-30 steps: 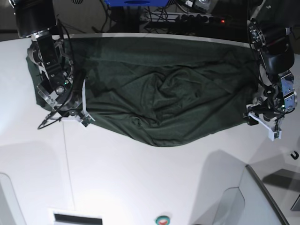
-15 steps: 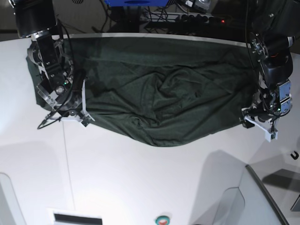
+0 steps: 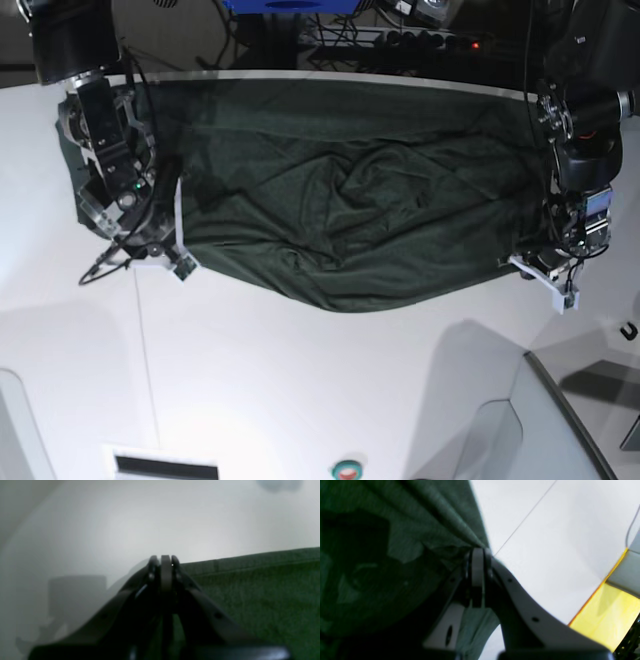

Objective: Layout the t-shirt on the table in an organized manner, then fold the t-shirt properly
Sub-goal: 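Slide the left gripper along the shirt's side edge toward the hem, then fold the shirt's hem half over toward the collar edge with both grippers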

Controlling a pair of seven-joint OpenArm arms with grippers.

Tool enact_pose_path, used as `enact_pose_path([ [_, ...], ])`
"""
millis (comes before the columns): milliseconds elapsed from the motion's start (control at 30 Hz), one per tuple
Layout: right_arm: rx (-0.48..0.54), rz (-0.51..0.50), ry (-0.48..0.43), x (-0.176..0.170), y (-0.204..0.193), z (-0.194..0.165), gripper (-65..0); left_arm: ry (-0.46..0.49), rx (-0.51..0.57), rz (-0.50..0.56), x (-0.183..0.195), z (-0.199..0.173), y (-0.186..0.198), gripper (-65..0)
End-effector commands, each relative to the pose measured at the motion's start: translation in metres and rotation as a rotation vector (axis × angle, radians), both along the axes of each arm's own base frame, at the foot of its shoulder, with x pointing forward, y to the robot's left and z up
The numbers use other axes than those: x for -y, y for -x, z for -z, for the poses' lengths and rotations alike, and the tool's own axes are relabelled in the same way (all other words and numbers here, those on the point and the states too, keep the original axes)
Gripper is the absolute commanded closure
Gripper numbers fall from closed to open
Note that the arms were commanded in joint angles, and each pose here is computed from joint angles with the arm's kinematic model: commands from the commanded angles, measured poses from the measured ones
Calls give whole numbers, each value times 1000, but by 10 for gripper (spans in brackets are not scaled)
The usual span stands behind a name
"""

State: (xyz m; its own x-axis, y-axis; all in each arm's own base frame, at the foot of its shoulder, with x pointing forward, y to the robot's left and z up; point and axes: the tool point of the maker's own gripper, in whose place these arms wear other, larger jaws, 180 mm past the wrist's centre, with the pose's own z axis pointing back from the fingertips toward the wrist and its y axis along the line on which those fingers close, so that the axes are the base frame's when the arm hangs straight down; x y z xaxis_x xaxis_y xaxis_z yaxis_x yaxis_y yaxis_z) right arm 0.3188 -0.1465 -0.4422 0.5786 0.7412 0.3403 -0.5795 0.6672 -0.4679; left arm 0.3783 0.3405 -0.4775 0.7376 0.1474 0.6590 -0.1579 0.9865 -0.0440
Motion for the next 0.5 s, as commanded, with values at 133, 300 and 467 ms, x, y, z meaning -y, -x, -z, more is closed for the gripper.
enact_pose_path([
  [133,53,3,16,7,-26,-16,-6,-17,99,1,-8,-37,-36,0],
  [300,67,13,27,13,-44,-22,-8,-64,146,31,-11,-74,-58,0],
  [467,76,23,27,18,-61,-24,-8,-119,204,70,-5,-118,-82,0],
])
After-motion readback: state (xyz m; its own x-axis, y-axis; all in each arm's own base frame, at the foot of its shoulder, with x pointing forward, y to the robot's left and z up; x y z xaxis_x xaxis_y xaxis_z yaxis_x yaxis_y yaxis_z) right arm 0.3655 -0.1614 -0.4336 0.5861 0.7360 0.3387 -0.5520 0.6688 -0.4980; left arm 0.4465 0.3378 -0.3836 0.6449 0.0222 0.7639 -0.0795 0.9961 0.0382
